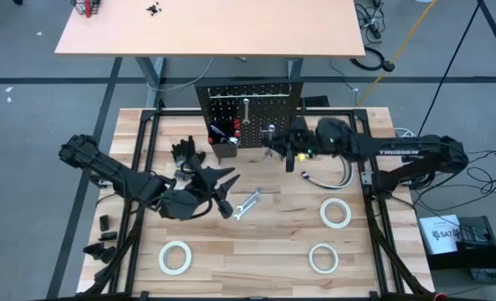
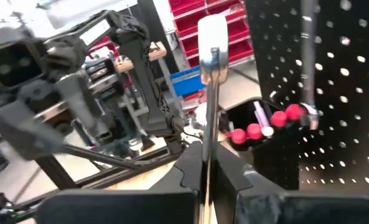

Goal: Hang tools onto peg board
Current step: Hang the wrench on the peg board

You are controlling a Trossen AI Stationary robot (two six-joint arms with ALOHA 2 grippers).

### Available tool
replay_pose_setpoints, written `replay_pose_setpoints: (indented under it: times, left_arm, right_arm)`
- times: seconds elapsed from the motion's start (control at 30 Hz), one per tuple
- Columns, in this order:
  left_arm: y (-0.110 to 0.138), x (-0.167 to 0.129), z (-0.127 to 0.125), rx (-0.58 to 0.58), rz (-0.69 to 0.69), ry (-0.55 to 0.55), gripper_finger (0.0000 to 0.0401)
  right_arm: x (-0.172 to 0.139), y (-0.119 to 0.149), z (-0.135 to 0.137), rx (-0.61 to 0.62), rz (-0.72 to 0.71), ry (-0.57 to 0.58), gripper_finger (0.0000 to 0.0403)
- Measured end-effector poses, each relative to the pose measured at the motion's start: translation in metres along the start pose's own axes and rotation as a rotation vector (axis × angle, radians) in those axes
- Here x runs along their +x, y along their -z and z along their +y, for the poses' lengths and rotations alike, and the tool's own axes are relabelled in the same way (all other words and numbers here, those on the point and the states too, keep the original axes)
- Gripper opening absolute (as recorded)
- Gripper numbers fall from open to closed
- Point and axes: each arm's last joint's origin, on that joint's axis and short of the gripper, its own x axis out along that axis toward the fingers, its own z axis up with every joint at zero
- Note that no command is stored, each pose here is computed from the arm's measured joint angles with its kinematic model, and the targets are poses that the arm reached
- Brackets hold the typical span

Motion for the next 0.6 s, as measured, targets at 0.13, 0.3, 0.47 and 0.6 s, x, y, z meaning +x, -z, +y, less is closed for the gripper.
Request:
replay_pose_setpoints:
  times: [0.13, 0.3, 0.47, 0.6]
  left_arm:
    - [0.001, 0.000, -0.001, 0.003, 0.002, 0.001, 0.0109]
    - [0.003, 0.001, -0.002, 0.011, 0.006, -0.004, 0.0109]
    - [0.003, 0.001, -0.002, 0.010, 0.006, -0.004, 0.0109]
    - [0.003, 0.001, -0.002, 0.014, 0.008, -0.006, 0.0109]
  right_arm:
    - [0.009, -0.002, -0.023, 0.041, 0.009, -0.034, 0.0005]
    - [0.020, -0.013, -0.035, 0.072, -0.032, -0.077, 0.0005]
    - [0.037, -0.030, -0.038, 0.065, -0.042, -0.105, 0.0005]
    - [0.043, -0.035, -0.037, 0.052, -0.036, -0.101, 0.0005]
